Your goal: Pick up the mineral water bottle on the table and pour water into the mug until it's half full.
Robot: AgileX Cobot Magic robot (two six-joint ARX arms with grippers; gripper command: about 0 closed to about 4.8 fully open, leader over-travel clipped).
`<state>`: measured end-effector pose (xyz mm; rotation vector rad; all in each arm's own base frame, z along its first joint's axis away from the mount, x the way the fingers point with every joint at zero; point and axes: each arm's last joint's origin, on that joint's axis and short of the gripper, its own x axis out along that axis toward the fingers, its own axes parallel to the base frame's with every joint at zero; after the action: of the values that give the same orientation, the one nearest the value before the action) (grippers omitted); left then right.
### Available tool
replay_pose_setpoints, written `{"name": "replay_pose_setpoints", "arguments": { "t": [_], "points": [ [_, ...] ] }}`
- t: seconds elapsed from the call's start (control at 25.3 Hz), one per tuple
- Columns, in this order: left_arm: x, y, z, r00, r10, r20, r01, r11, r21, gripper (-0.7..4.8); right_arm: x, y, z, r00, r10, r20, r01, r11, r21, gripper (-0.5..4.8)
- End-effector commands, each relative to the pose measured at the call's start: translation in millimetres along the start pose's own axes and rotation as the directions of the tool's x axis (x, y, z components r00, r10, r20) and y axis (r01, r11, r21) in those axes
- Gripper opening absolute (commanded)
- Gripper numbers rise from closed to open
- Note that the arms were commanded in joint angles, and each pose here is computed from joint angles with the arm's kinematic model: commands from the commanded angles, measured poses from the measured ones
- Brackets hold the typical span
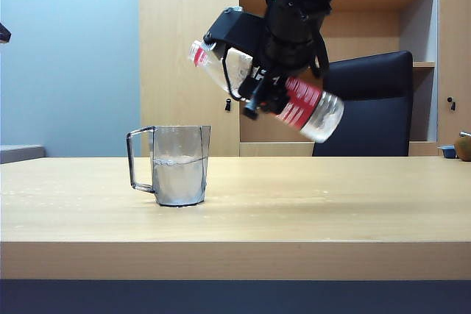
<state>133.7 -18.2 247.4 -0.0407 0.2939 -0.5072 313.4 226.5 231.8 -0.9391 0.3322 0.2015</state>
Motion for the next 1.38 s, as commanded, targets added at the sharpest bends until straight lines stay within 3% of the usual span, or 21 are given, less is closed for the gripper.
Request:
{"name": "replay_pose_setpoints", "arguments": {
  "t": [0.04, 0.2, 0.39, 0.71, 0.79, 0.87, 0.91, 1.38],
  "points": [
    [-0.5, -0.3, 2.3, 1.0, -0.002, 0.015, 0.002, 1.0, 0.005, -0.04, 0.5, 1.1, -6.4, 0.996, 0.063, 0.067, -0.081, 0.952, 0.297, 2.7],
    [-0.5, -0.3, 2.2, 1.0, -0.002, 0.015, 0.002, 1.0, 0.005, -0.04, 7.5, 3.5, -25.2, 0.977, 0.069, 0.202, -0.169, 0.826, 0.537, 2.7],
    [-0.5, -0.3, 2.3, 1.0, -0.002, 0.015, 0.002, 1.0, 0.01, -0.05, 9.8, 3.6, -60.6, 0.915, -0.015, 0.404, -0.295, 0.658, 0.693, 2.69],
    [-0.6, 0.0, 2.3, 1.0, 0.006, 0.016, -0.007, 1.0, 0.009, -0.04, 19.4, 20.3, -87.2, 0.907, -0.024, 0.421, -0.311, 0.636, 0.706, 2.75],
    [-0.5, 0.3, 2.1, 1.0, 0.014, 0.015, -0.014, 1.0, 0.009, -0.04, 22.8, 25.3, -89.6, 0.907, -0.006, 0.421, -0.321, 0.638, 0.7, 3.21],
    [-0.6, 2.4, 2.8, 0.996, 0.088, 0.022, -0.088, 0.996, 0.01, -0.04, 23.7, 27.7, -91.3, 0.909, 0.007, 0.417, -0.325, 0.639, 0.697, 4.5],
    [-0.7, 2.9, 3.8, 0.994, 0.105, 0.031, -0.106, 0.994, 0.013, -0.04, 23.3, 27.6, -91.5, 0.908, 0.006, 0.419, -0.326, 0.639, 0.697, 4.79],
    [-16.5, -4.2, 21.9, 0.965, 0.11, 0.238, -0.125, 0.991, 0.051, -0.05, -12.3, 22.5, -111.0, 0.92, 0.024, 0.392, -0.314, 0.643, 0.698, 4.79]
  ]
}}
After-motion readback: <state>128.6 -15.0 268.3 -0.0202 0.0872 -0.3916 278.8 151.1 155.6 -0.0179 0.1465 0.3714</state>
